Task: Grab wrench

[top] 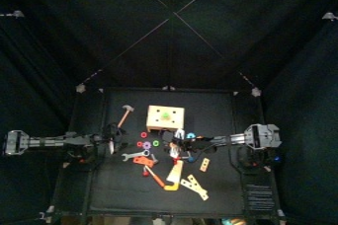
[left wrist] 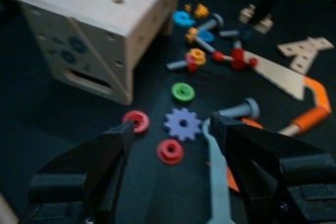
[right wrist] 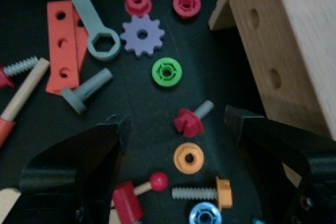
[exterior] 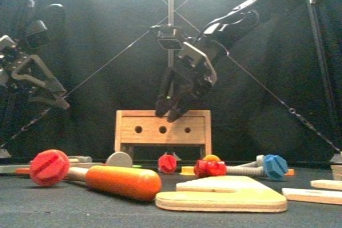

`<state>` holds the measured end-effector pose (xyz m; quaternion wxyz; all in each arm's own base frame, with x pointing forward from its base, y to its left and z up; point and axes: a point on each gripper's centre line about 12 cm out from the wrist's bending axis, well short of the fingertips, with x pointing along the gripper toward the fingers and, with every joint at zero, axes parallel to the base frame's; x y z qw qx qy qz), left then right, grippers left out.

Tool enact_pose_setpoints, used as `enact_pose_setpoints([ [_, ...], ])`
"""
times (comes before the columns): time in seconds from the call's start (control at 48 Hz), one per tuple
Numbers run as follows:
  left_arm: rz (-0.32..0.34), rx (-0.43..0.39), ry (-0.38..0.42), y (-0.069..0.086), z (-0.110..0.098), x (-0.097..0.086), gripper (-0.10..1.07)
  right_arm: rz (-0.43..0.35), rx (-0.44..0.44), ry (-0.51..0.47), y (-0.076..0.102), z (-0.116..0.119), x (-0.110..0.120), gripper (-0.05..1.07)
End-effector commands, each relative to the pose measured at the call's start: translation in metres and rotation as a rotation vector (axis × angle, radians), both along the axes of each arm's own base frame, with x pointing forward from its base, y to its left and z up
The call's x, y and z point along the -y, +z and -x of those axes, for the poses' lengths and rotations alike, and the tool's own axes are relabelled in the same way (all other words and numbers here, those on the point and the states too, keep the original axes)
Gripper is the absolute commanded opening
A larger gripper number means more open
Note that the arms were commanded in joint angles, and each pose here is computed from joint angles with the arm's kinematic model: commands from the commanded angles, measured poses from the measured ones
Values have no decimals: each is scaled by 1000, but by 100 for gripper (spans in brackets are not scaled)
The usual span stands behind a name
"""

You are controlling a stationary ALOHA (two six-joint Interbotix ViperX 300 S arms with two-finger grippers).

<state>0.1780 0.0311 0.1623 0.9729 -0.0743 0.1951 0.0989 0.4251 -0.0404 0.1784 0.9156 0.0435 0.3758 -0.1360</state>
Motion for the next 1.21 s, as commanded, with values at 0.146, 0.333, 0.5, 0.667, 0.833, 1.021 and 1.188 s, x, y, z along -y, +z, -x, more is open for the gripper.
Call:
enact_pose_setpoints([
  [0.146,60,-69,-78,-9,-10,19,96,-2,49,-19,23,-3,2,104],
  [0.333,133,-228,-51,-35,-12,22,96,11,-7,-67,25,11,5,104],
  [0.5,119,-301,-123,-45,-19,36,96,9,-50,-95,19,18,7,104],
  [0.667,125,-351,-145,-54,-20,42,96,9,-77,-110,14,23,8,104],
  [0.833,129,-391,-142,-58,-25,43,96,14,-84,-106,13,24,8,104],
  [1.021,134,-459,-144,-66,-31,44,96,19,-89,-103,12,25,8,104],
  [1.188,142,-553,-143,-78,-38,45,95,18,-103,-107,8,28,8,104],
])
